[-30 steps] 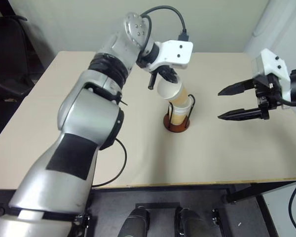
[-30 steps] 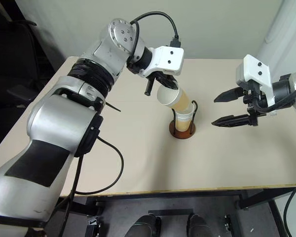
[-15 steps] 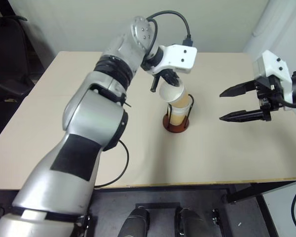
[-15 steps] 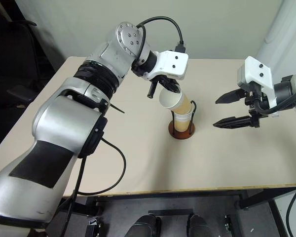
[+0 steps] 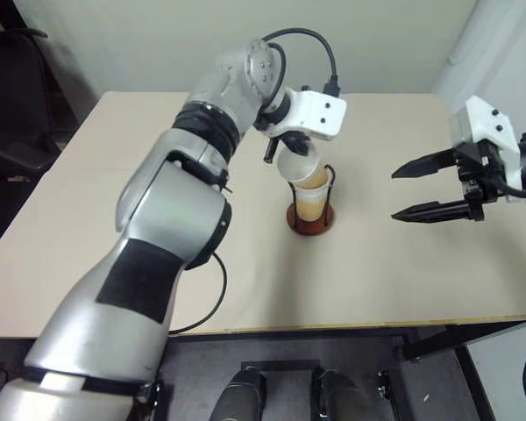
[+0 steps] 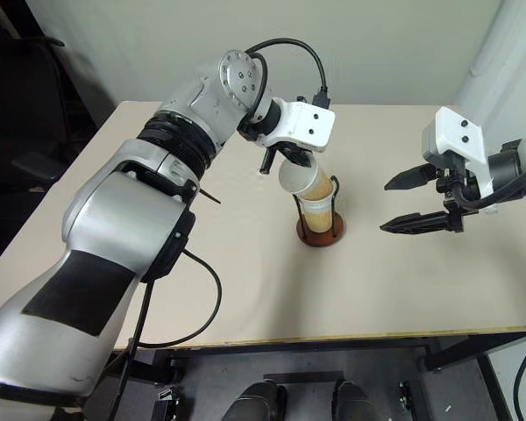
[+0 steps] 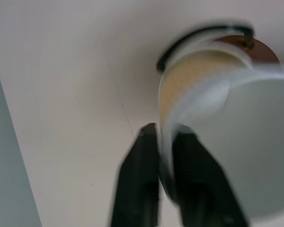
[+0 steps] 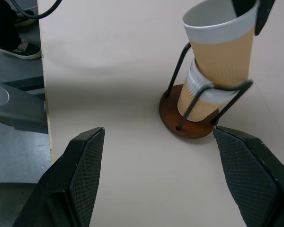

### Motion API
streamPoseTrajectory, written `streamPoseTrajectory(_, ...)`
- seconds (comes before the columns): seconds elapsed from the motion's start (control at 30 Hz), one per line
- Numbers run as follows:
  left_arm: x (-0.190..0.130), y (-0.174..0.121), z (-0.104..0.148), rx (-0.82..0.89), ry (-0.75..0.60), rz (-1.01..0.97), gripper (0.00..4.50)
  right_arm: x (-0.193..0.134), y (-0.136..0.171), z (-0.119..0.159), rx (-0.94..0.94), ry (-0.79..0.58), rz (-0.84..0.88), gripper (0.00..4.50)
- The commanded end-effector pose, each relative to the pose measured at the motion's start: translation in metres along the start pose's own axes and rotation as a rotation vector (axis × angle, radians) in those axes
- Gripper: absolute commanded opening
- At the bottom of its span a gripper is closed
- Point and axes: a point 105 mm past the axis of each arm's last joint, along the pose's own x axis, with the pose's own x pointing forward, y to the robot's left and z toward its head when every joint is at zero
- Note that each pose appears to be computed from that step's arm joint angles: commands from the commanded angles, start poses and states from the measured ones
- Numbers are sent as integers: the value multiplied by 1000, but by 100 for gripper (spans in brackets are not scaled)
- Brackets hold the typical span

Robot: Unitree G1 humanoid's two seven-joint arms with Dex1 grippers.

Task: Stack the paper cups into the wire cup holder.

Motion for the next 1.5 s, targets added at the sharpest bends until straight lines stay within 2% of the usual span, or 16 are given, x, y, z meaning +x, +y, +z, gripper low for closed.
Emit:
streamPoseTrajectory(0.03, -7, 5, 3, 12, -4, 17, 168, -13, 1, 9, -33, -6, -40, 372)
streamPoseTrajectory(0.27, -8, 15, 16, -26, -71, 87, 429, -14, 2, 8, -32, 2, -36, 372)
streamPoseTrajectory(0.3, -7, 17, 18, -31, -77, 104, 448, -14, 2, 8, -31, 2, -36, 372)
streamPoseTrajectory(0.43, -4, 32, 17, -3, -33, 259, 448, -14, 3, 7, -28, 2, -37, 372)
streamPoseTrajectory(0.67, 3, 42, 23, 19, -37, 393, 448, -15, 5, 5, -21, 5, -39, 372)
streamPoseTrajectory(1.27, 9, 27, 41, 34, -132, 237, 448, -18, 4, 5, -23, 19, -49, 372)
streamPoseTrajectory(1.5, 12, 34, 47, 32, -142, 320, 448, -19, 3, 6, -25, 21, -54, 372)
